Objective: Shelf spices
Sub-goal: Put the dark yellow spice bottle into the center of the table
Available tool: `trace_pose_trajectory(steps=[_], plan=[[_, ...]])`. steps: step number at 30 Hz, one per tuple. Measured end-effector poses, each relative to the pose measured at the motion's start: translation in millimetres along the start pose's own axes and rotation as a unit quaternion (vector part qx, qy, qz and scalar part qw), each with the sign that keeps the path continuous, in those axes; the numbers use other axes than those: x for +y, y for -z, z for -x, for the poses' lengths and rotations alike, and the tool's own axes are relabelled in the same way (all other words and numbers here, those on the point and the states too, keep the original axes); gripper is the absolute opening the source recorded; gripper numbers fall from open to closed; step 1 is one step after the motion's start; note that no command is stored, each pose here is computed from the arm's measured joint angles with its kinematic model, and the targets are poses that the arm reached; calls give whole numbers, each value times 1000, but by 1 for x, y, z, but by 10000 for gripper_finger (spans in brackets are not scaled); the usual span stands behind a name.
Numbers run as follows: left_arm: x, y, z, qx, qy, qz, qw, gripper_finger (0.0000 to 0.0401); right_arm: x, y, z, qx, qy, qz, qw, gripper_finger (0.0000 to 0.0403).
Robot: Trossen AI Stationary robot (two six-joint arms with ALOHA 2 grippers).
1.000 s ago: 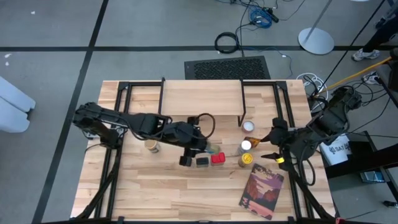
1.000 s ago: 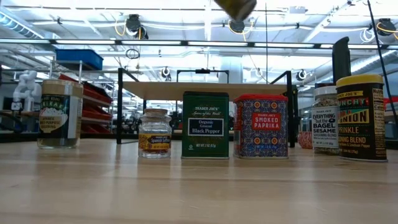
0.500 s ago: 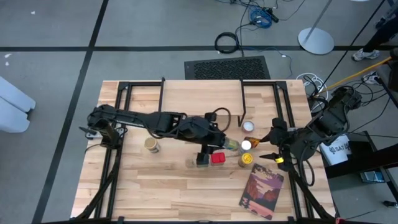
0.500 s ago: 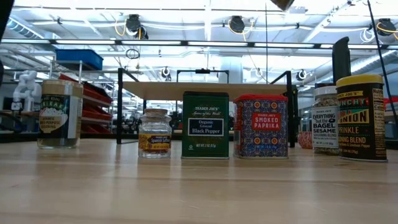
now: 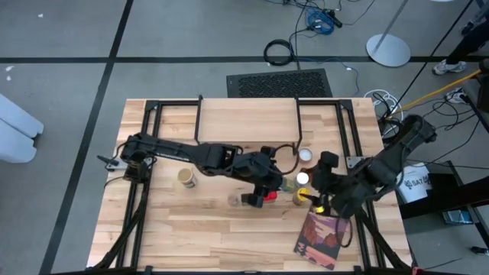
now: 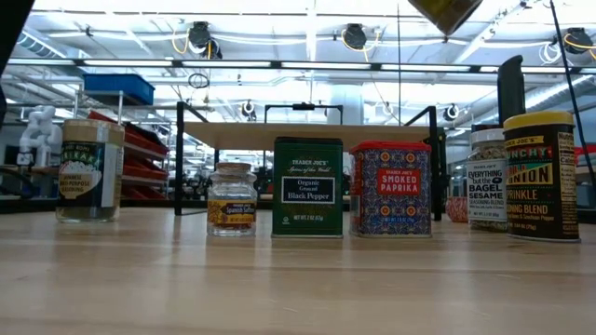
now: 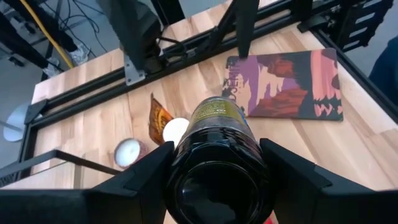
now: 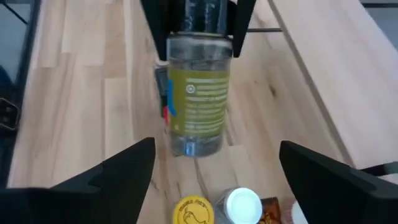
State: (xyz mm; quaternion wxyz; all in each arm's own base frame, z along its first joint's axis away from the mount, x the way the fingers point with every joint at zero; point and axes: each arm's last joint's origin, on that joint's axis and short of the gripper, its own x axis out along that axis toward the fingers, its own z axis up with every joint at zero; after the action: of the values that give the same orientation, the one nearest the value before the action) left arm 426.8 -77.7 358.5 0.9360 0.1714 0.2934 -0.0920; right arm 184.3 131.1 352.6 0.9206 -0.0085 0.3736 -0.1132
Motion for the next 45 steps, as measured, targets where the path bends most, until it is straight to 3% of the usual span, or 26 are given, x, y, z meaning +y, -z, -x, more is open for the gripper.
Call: trace_pose_trajectory(steps=[8, 18, 45], plan=[[-7, -5, 2, -9, 4, -10, 1000, 221, 21, -7, -28, -4, 10, 5, 1000, 336], [-12, -8, 2, -20, 6, -20, 1000, 221, 23, -19, -49, -16, 17, 20, 1000, 332], [-12, -11, 3, -30, -8, -34, 999, 221, 20, -27, -54, -23, -6, 30, 999, 237]])
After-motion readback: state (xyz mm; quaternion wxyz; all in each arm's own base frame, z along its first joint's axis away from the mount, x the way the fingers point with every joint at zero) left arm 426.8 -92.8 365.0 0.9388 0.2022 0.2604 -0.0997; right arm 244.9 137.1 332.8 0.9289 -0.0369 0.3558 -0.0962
